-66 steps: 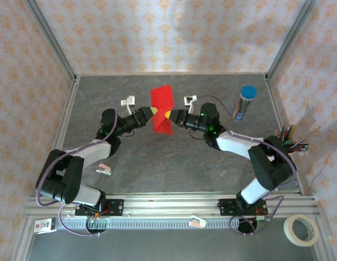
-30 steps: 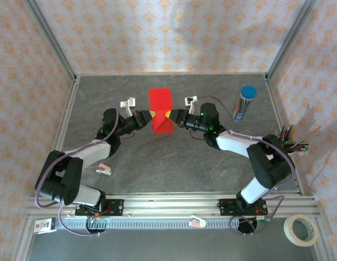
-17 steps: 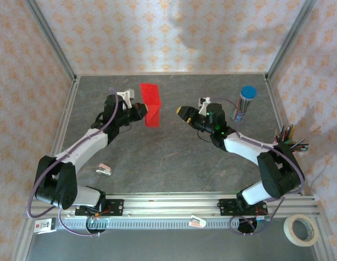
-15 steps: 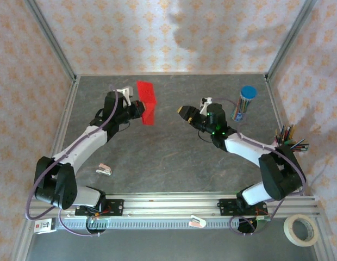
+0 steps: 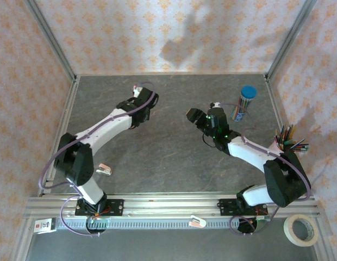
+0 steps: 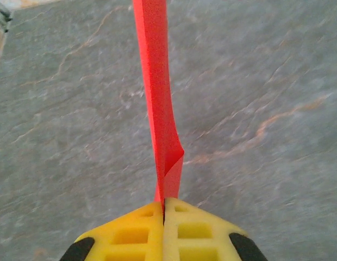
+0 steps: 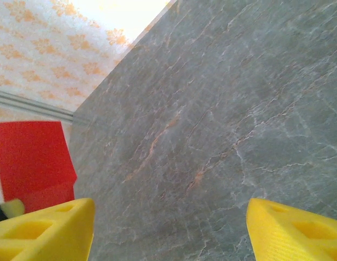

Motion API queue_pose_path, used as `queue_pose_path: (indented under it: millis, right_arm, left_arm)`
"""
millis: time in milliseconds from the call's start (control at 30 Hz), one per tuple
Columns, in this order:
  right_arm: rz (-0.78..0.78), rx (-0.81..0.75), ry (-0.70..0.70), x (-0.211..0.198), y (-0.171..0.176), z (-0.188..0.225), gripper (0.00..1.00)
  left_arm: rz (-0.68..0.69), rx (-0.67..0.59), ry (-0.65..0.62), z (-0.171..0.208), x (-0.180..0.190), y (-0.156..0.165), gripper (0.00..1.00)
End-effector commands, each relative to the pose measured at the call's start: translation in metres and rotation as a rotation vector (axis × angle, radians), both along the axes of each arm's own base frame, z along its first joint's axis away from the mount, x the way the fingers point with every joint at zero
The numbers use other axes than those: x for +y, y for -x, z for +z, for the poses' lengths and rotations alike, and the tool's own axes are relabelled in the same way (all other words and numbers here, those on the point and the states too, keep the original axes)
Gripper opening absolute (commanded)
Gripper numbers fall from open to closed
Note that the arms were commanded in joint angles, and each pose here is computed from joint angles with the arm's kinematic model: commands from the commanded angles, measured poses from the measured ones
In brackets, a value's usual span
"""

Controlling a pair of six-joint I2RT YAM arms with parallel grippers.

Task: Fold a paper plane with a square sheet of paper (pick it up from the middle)

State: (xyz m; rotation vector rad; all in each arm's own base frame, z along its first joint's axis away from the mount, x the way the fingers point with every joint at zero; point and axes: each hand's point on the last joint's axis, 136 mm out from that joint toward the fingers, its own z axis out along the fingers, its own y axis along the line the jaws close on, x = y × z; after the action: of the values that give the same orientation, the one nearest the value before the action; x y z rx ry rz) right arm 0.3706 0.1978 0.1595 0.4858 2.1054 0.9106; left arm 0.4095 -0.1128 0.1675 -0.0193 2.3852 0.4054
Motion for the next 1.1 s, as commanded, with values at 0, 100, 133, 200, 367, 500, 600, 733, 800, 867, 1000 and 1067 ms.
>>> queue_pose_path:
  millis: [0, 100, 133, 200, 367, 500, 600, 733, 800, 867, 1000, 1067]
  right_arm:
    - [-0.073, -0.006, 0.027, -0.017, -0.002, 0.001, 0.72]
    - [-0.071, 0.001, 0.027, -0.017, -0.002, -0.001, 0.72]
    - [-0.071, 0.003, 0.026, -0.017, -0.002, -0.002, 0.72]
    - [-0.071, 0.009, 0.026, -0.017, -0.002, -0.004, 0.72]
    - [-0.080, 0.022, 0.038, -0.020, -0.002, -0.008, 0.72]
    - [-0.095, 0.027, 0.043, -0.024, -0.002, -0.009, 0.72]
    - [-0.095, 0.035, 0.044, -0.025, -0.002, -0.011, 0.71]
    - [-0.083, 0.042, 0.042, -0.022, -0.002, -0.014, 0.70]
    - [-0.066, 0.051, 0.038, -0.018, -0.003, -0.017, 0.69]
    - [-0.031, 0.065, 0.029, -0.010, -0.005, -0.020, 0.66]
    - [0.060, 0.097, 0.026, 0.018, -0.005, -0.028, 0.58]
    - [0.114, 0.111, 0.050, 0.039, -0.003, -0.034, 0.54]
  left_arm:
    - [0.028, 0.045, -0.212, -0.003, 0.008, 0.008, 0.03]
    - [0.017, 0.085, -0.267, -0.024, -0.011, 0.010, 0.04]
    - [0.006, 0.098, -0.263, -0.030, -0.018, 0.010, 0.04]
    - [-0.012, 0.112, -0.230, -0.043, -0.033, 0.011, 0.04]
    - [-0.051, 0.170, -0.037, -0.078, -0.068, 0.013, 0.08]
    - [-0.091, 0.203, 0.143, -0.093, -0.096, 0.016, 0.16]
    - [-0.096, 0.227, 0.230, -0.098, -0.101, 0.019, 0.26]
    - [-0.109, 0.210, 0.398, -0.081, -0.101, 0.017, 0.36]
    - [-0.122, 0.185, 0.500, -0.066, -0.101, 0.015, 0.44]
    - [-0.125, 0.152, 0.603, -0.050, -0.098, 0.013, 0.51]
    - [-0.076, 0.080, 0.707, -0.029, -0.070, 0.008, 0.59]
    - [-0.027, 0.044, 0.729, -0.024, -0.048, 0.007, 0.65]
